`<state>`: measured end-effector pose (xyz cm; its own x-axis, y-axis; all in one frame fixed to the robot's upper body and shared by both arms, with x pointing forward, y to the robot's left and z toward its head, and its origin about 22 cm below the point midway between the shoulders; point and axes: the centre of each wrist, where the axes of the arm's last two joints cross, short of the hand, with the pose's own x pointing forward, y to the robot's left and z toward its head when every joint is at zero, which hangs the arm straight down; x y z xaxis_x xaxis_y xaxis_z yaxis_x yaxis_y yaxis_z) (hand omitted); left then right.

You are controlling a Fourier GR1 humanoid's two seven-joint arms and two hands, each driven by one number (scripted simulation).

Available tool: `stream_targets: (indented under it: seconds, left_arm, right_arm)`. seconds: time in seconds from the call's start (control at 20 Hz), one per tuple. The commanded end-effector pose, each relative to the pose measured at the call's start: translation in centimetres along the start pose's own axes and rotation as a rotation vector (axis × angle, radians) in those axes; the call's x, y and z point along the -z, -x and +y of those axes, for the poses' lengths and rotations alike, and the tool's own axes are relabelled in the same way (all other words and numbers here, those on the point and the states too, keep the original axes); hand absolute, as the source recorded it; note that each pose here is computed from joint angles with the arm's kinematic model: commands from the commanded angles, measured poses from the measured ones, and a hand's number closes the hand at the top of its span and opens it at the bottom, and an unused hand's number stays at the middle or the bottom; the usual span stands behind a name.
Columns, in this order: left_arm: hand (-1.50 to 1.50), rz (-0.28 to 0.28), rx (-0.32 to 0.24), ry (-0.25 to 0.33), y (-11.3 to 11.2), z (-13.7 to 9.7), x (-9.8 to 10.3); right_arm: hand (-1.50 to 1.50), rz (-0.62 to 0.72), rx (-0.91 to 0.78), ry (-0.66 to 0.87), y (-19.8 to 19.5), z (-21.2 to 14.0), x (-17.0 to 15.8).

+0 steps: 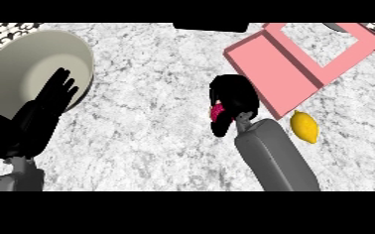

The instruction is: Pick the cupcake from the cutting board and place it in the cardboard box

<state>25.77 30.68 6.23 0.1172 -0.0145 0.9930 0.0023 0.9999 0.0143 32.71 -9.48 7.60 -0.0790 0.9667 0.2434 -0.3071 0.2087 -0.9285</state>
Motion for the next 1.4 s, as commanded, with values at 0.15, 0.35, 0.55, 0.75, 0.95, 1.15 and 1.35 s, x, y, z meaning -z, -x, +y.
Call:
stream_targets:
  seconds: [0.15, 0.35, 0.55, 0.75, 0.95, 1.15, 1.35]
  left_arm:
    - [0.00, 0.017, -0.014, -0.005, 1.4, 0.1, 0.2]
    - [0.00, 0.012, -0.006, -0.015, 0.3, 0.4, 0.0]
    - [0.00, 0.019, -0.008, -0.038, 1.0, 0.0, -0.3]
    - [0.00, 0.020, -0.019, -0.058, 2.2, 1.7, -1.3]
    - [0.00, 0.000, -0.011, -0.060, 2.4, 0.2, -1.2]
    - [0.00, 0.017, -0.011, -0.059, 1.2, 0.0, -0.8]
    - [0.00, 0.001, -0.011, -0.056, -0.5, 1.2, -2.4]
  right_arm:
    - [1.50, 0.046, -0.081, 0.183, -9.9, -4.9, -0.2]
    - [1.50, 0.005, -0.033, 0.367, -13.9, -10.4, -2.9]
    - [1.50, 0.066, 0.018, 0.522, -15.9, -13.1, -4.1]
    - [1.50, 0.150, 0.038, 0.604, -16.1, -15.7, -3.7]
    - [1.50, 0.227, 0.030, 0.650, -15.5, -17.8, -3.3]
    - [1.50, 0.269, 0.041, 0.664, -13.6, -18.3, -1.8]
    - [1.50, 0.286, -0.025, 0.637, -10.5, -18.5, -0.2]
